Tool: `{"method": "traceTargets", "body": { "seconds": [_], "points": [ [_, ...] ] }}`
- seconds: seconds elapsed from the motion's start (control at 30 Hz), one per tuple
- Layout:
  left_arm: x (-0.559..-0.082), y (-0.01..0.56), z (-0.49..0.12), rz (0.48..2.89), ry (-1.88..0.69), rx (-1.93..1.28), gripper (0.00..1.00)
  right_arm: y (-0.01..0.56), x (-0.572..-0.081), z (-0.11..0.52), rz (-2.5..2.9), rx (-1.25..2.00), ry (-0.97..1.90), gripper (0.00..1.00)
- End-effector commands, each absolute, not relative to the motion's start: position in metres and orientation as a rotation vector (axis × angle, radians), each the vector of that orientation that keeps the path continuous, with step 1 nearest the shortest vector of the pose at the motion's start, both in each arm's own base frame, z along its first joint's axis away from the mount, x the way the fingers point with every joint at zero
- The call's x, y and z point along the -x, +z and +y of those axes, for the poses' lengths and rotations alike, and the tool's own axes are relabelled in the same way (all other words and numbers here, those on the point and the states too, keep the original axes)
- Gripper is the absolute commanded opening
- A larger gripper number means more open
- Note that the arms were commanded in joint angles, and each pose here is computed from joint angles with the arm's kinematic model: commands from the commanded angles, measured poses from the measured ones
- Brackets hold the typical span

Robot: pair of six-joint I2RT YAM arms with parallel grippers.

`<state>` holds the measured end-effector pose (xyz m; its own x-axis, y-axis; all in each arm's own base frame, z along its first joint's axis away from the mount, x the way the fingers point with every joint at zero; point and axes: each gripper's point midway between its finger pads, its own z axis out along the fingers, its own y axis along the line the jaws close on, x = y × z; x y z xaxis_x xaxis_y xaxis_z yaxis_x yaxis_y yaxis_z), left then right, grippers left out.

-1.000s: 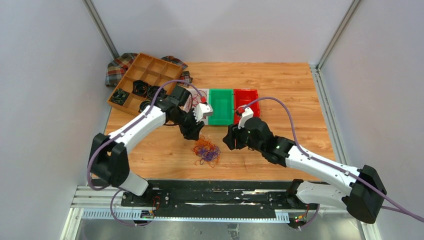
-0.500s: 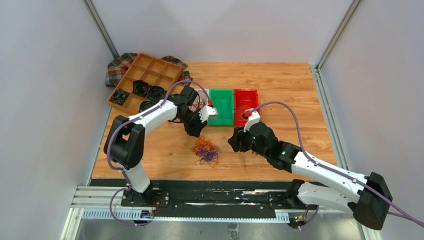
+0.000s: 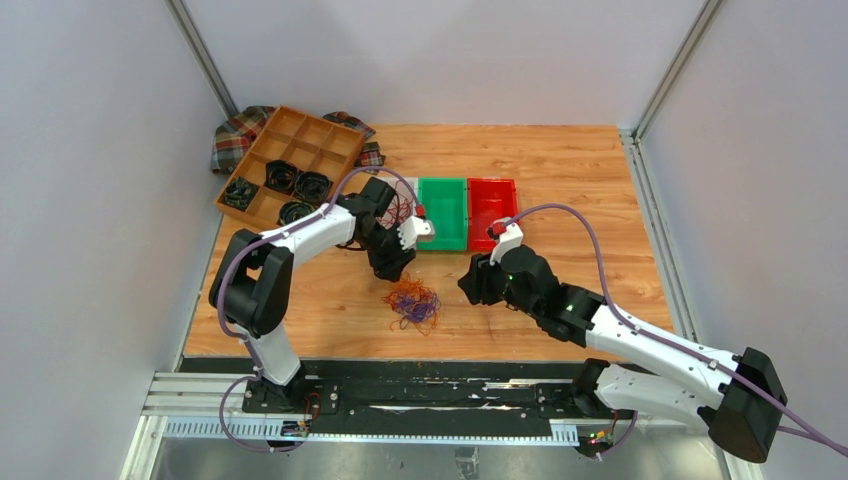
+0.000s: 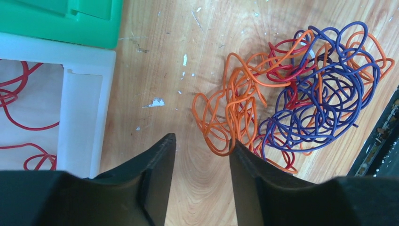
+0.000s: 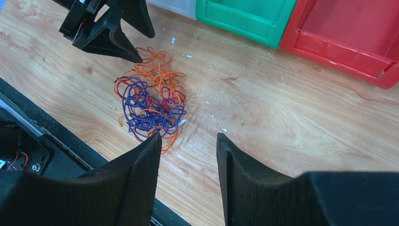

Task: Untangle the cables
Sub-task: Untie the cable.

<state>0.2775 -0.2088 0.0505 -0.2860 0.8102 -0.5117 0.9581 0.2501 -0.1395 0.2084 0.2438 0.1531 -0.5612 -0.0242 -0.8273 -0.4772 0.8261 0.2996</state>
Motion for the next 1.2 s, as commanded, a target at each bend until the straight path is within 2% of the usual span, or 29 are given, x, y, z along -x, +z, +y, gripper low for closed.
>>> {"method": "traceTargets", "body": {
  "seconds": [0.0,0.17,0.27,0.4,0.47,0.57,0.73,1.0,1.17],
  "points": [
    [-0.285,0.066,-0.219,2.141,-0.618,-1.589,0.52,0.155,-0.204,0.243,2.093,0.362,0.634,0.47],
    [-0.293,0.068,-0.221,2.111,-0.595,-1.605,0.53,0.154,-0.203,0.243,2.095,0.364,0.637,0.45],
    [-0.296,0.065,-0.227,2.119,-0.627,-1.597,0.48,0.154,-0.203,0.244,2.096,0.369,0.638,0.45],
    [-0.296,0.066,-0.232,2.112,-0.658,-1.593,0.36,0.154,-0.203,0.243,2.098,0.37,0.637,0.44],
    [-0.294,0.066,-0.232,2.105,-0.662,-1.6,0.26,0.153,-0.203,0.243,2.098,0.368,0.634,0.44],
    [-0.289,0.065,-0.233,2.098,-0.678,-1.611,0.15,0.153,-0.203,0.243,2.099,0.37,0.633,0.43],
    [-0.281,0.07,-0.239,2.119,-0.748,-1.564,0.01,0.152,-0.203,0.243,2.1,0.374,0.633,0.41],
    [-0.268,0.13,-0.246,2.119,-0.832,-1.432,0.01,0.159,-0.202,0.245,2.08,0.382,0.647,0.39],
    [-0.251,0.172,-0.243,2.086,-0.846,-1.362,0.01,0.172,-0.205,0.257,2.037,0.404,0.697,0.51]
  ]
}}
